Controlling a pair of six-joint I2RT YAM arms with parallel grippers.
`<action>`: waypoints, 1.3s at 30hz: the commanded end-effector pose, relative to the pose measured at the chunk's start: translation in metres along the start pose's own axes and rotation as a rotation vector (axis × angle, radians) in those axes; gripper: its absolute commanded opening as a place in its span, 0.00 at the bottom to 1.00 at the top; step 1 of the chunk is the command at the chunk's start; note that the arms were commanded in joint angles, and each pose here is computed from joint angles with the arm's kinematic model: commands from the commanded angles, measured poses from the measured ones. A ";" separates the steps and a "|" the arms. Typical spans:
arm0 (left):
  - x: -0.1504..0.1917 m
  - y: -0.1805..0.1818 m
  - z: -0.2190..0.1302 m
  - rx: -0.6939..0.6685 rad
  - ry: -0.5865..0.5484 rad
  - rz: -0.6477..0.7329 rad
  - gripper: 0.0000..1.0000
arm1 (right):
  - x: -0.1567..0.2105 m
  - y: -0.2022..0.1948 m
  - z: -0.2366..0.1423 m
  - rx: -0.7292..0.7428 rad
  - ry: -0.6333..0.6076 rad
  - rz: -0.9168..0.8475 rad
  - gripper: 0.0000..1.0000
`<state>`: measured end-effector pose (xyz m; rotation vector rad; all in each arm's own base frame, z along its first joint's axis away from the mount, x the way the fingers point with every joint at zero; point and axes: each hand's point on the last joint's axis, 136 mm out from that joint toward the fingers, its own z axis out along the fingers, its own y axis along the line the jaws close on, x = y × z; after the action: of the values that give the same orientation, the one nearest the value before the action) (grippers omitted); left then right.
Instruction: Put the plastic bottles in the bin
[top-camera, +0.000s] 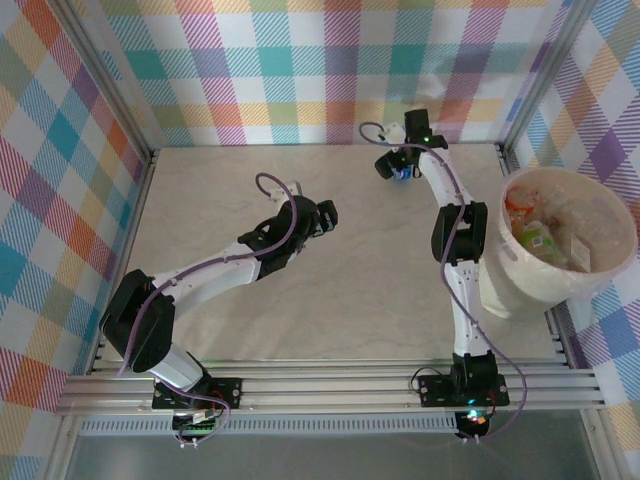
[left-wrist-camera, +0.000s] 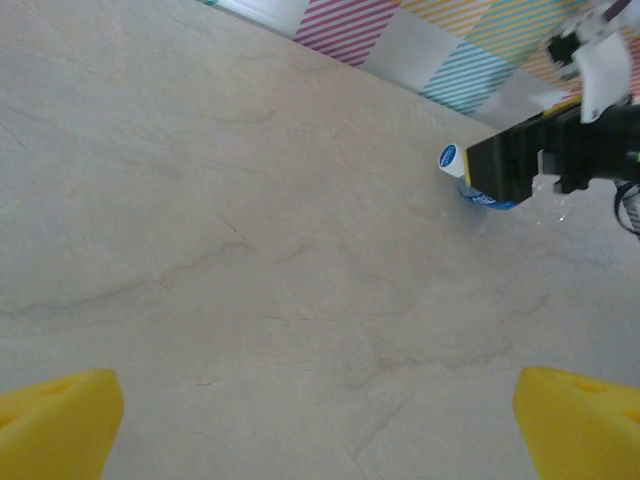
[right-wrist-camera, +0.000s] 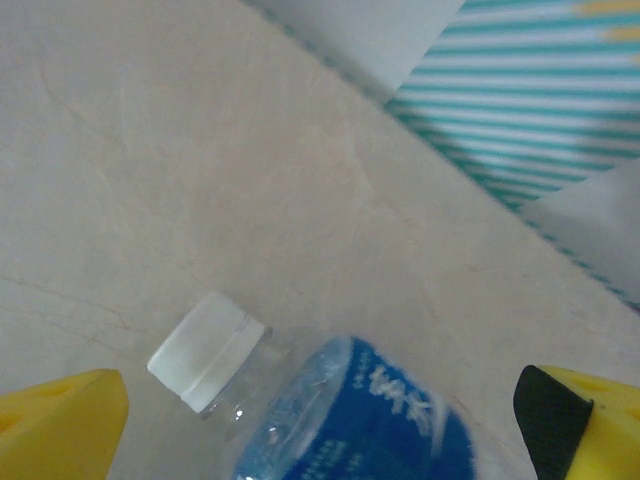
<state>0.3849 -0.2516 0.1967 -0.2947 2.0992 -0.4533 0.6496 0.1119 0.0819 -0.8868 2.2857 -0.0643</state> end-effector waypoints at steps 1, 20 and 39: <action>-0.001 0.013 0.002 -0.051 -0.016 0.024 1.00 | 0.031 0.021 -0.001 -0.120 0.100 -0.072 1.00; 0.009 -0.003 0.007 0.032 0.031 -0.010 1.00 | 0.094 0.060 -0.073 -0.232 0.339 -0.016 0.93; 0.027 0.002 -0.024 0.135 0.109 0.012 1.00 | 0.099 0.073 -0.058 -0.133 0.290 0.132 0.59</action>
<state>0.3532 -0.2542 0.1765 -0.2251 2.1804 -0.5801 0.5182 0.0848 0.0426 -0.8835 2.6650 -0.0272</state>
